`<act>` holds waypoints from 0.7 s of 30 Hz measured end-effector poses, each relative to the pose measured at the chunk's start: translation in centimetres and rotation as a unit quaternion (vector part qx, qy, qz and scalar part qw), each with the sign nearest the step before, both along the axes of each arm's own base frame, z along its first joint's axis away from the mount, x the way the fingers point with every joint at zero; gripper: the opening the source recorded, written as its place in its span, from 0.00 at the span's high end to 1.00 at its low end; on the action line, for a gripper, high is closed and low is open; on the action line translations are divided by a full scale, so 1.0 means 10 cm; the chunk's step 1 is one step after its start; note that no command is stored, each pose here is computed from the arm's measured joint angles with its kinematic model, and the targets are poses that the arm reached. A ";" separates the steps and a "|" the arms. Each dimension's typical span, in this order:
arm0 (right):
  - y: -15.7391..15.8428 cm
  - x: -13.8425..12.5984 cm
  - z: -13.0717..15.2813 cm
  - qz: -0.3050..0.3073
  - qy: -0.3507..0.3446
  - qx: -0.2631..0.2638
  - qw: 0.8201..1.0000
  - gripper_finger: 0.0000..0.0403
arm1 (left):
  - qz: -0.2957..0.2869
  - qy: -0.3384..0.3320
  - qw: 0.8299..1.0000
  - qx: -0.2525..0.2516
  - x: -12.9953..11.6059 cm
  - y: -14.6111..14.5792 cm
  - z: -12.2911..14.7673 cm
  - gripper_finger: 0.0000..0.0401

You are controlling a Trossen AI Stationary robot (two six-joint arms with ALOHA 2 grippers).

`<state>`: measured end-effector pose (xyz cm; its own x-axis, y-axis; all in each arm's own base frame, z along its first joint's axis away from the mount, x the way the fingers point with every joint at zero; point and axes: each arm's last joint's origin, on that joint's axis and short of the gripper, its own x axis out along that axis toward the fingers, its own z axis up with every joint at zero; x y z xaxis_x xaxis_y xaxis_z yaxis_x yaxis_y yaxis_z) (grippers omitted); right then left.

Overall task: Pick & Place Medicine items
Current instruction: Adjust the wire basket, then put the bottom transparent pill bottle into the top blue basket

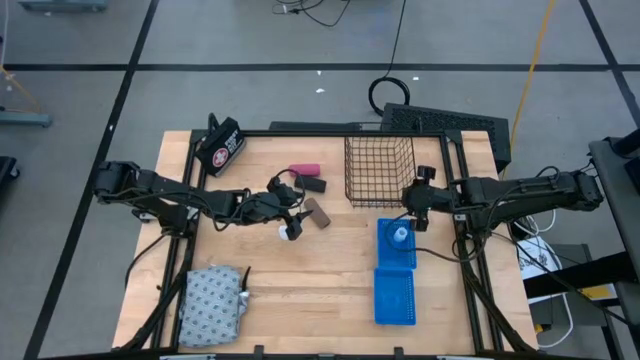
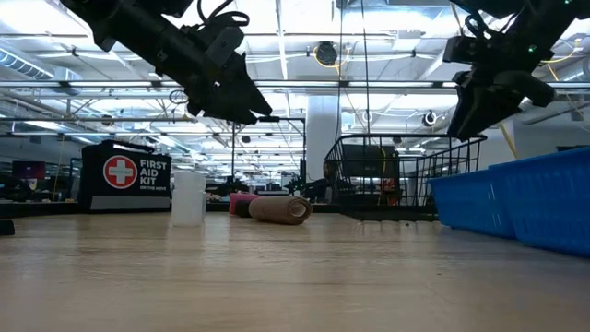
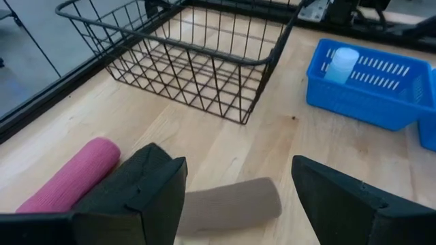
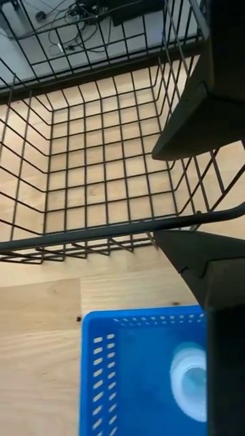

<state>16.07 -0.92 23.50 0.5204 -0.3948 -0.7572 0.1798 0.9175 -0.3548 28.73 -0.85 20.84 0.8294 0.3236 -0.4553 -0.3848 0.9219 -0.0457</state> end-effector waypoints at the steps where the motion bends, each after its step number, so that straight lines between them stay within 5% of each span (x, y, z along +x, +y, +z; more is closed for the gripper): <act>1: 0.00 0.00 0.01 0.000 -0.005 0.000 1.000 0.58 | -0.006 0.001 1.000 0.001 0.00 -0.01 0.00 0.33; 13: 0.01 -0.07 0.31 -0.011 -0.174 0.034 0.984 0.58 | 0.002 0.001 1.000 0.004 -0.11 -0.04 0.13 0.33; 21: 0.08 -0.02 0.56 0.116 -0.294 0.085 0.945 0.58 | 0.093 0.047 0.994 -0.036 -0.52 -0.37 -0.03 0.33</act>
<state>15.88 -0.13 29.10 0.9286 -0.1166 -0.3523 0.0866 0.9912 -0.0997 23.52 -4.52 20.50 0.7113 0.4304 -0.5557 -0.5532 0.8305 -0.0649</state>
